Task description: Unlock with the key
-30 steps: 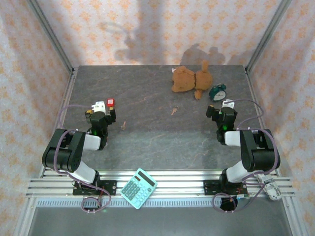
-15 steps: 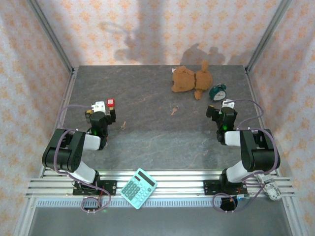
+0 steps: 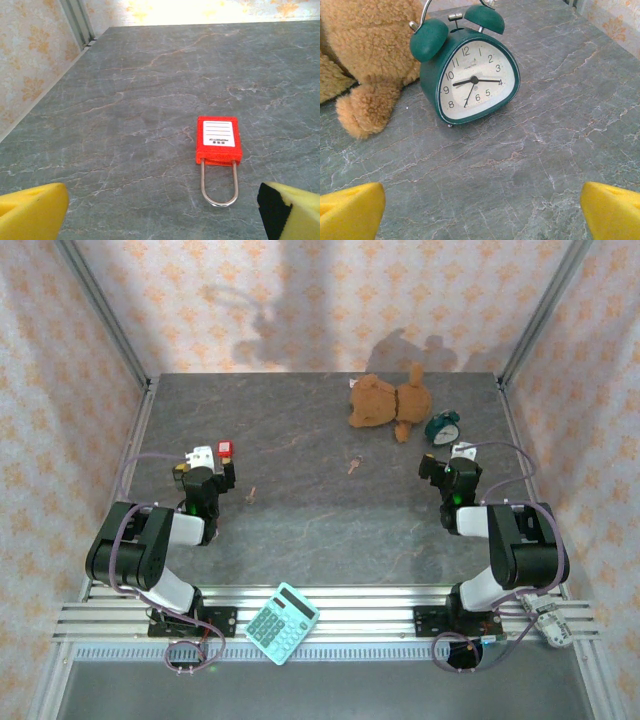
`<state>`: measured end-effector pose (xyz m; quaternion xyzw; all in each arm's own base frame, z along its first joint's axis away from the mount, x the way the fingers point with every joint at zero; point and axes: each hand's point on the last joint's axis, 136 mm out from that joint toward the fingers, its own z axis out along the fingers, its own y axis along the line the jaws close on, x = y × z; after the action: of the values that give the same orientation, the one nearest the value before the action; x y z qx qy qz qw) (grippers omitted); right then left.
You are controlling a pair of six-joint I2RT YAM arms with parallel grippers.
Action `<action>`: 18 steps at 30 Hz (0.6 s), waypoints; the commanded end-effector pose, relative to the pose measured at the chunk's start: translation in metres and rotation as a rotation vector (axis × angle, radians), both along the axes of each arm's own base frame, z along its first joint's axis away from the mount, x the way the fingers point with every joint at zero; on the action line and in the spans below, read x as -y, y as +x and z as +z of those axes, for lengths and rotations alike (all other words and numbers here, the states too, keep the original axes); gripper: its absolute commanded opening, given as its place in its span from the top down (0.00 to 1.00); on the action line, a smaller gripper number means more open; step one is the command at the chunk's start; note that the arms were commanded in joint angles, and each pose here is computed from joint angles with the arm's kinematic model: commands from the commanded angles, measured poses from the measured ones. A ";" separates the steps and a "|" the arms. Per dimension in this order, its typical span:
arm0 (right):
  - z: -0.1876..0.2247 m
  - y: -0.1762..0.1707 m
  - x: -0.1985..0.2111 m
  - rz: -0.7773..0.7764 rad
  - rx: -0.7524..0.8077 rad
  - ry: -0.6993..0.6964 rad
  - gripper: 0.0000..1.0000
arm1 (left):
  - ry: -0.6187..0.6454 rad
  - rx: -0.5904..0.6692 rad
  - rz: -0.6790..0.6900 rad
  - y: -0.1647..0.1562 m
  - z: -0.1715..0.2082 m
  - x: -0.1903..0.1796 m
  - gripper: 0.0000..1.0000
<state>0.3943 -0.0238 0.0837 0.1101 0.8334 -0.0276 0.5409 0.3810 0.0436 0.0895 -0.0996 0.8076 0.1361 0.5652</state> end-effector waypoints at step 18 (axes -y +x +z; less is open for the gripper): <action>0.146 -0.027 -0.014 -0.295 -0.053 0.556 0.00 | -0.558 0.299 0.473 -0.128 0.183 -0.039 0.00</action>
<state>0.3881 0.0019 0.3159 0.2627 0.7537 0.1183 0.5908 0.2927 0.0610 0.3460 -0.3282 0.6631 0.0071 0.6728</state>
